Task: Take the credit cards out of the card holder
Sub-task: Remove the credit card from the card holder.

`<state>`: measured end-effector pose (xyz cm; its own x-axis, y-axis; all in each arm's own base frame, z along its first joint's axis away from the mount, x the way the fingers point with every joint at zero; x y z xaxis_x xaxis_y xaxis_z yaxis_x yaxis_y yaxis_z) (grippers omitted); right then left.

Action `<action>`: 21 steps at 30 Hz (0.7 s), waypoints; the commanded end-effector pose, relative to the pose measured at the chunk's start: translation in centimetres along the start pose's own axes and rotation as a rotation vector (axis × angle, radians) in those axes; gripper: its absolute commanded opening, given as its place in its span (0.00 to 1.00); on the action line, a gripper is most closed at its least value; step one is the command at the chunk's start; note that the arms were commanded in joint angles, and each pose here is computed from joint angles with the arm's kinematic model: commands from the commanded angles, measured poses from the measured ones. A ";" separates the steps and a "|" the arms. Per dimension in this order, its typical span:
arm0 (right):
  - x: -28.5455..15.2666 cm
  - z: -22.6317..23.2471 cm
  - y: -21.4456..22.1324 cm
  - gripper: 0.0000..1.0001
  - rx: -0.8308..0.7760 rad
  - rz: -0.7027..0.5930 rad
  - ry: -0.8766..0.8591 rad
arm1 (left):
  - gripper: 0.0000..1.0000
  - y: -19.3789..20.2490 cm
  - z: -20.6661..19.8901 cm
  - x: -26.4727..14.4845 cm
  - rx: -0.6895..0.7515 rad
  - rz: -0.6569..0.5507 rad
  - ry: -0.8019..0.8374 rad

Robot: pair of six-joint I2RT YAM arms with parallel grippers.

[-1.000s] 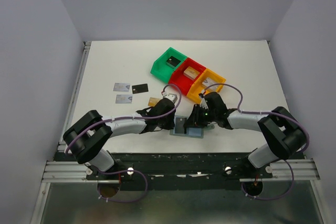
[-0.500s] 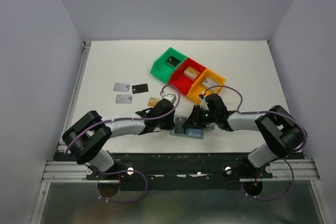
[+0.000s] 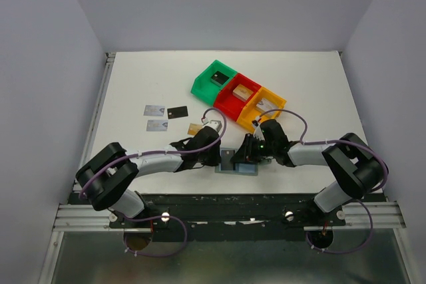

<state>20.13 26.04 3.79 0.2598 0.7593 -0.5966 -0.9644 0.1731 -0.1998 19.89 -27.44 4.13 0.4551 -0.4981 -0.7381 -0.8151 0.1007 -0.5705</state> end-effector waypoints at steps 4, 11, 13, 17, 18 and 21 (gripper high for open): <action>0.1 -0.4 0.7 0.34 -0.001 0.022 0.001 | 0.41 0.7 0.1 -0.8 0.000 0.025 -0.008; 0.1 -0.3 0.7 0.34 -0.005 0.020 -0.003 | 0.40 0.5 0.1 -1.0 -0.015 0.012 -0.010; 0.1 -0.3 0.7 0.34 -0.004 0.022 -0.003 | 0.42 0.2 -0.1 -1.3 -0.013 0.000 0.000; 0.1 -0.3 0.8 0.34 -0.004 0.023 -0.002 | 0.54 -0.7 -0.7 -2.1 -0.015 -0.035 0.024; 0.1 -0.3 0.7 0.35 -0.005 0.023 -0.002 | 0.55 -0.9 -0.8 -2.3 -0.016 -0.041 0.027; 0.1 -0.3 0.7 0.35 -0.004 0.023 -0.002 | 0.56 -1.5 -1.3 -2.8 -0.013 -0.059 0.039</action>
<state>20.11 26.05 3.80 0.2586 0.7601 -0.5961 -0.9648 0.1721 -0.1990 19.36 -27.23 6.11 0.4663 -0.5215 -0.7146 -0.8081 0.0778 -0.5840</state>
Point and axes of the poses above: each gripper's point midway between its finger pads, its own x axis out along the fingers, its own z axis along the line the jaws close on, y = z × x, the point moved 2 cm from there along -x, back along the fingers, and after that the axes turned 3 degrees about x, right-handed, at the moved point
